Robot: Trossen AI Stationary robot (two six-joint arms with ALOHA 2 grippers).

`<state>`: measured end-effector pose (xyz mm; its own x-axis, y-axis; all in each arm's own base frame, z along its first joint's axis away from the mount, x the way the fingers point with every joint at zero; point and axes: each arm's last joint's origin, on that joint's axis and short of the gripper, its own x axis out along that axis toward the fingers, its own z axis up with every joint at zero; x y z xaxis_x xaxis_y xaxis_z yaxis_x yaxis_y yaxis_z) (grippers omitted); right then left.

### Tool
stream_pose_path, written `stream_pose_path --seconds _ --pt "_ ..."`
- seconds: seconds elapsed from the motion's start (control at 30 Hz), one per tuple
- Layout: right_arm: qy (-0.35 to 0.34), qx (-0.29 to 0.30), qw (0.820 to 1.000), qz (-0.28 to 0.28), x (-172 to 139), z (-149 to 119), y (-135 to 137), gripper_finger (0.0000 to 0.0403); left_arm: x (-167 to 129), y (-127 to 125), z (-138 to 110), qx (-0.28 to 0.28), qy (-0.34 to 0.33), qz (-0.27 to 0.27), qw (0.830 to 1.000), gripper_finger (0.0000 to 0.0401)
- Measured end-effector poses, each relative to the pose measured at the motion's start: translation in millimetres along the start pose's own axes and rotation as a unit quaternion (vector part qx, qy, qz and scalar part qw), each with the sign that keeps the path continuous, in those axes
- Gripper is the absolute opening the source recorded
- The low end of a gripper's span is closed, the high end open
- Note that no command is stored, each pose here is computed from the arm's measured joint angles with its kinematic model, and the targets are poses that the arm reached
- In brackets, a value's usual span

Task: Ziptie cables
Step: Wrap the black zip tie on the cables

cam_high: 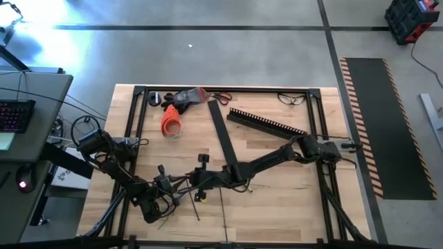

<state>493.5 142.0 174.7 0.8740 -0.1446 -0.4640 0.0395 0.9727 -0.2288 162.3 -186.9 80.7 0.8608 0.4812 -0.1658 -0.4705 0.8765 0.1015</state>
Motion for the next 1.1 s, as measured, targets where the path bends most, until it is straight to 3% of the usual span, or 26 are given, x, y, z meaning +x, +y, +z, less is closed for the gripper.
stream_pose_path --seconds 0.2,0.5,0.63,0.77,1.1 --pt "0.002 0.015 1.000 0.020 1 0 -2 0.0001 0 0 1 -0.004 -0.010 0.006 1.000 0.0011" --pt "0.020 0.045 0.998 0.036 6 -4 -14 0.0000 -4 0 0 0.002 -0.014 0.001 1.000 0.0110" --pt "0.014 0.049 0.998 0.047 7 -3 -16 0.0000 2 1 2 0.008 -0.020 0.019 1.000 0.0126" --pt "0.012 0.049 0.998 0.049 7 -2 -16 0.0000 6 2 2 0.017 -0.016 0.026 0.999 0.0108" --pt "0.016 0.048 0.997 0.059 7 -3 -16 0.0000 7 1 3 0.016 -0.018 0.027 0.999 0.0006"
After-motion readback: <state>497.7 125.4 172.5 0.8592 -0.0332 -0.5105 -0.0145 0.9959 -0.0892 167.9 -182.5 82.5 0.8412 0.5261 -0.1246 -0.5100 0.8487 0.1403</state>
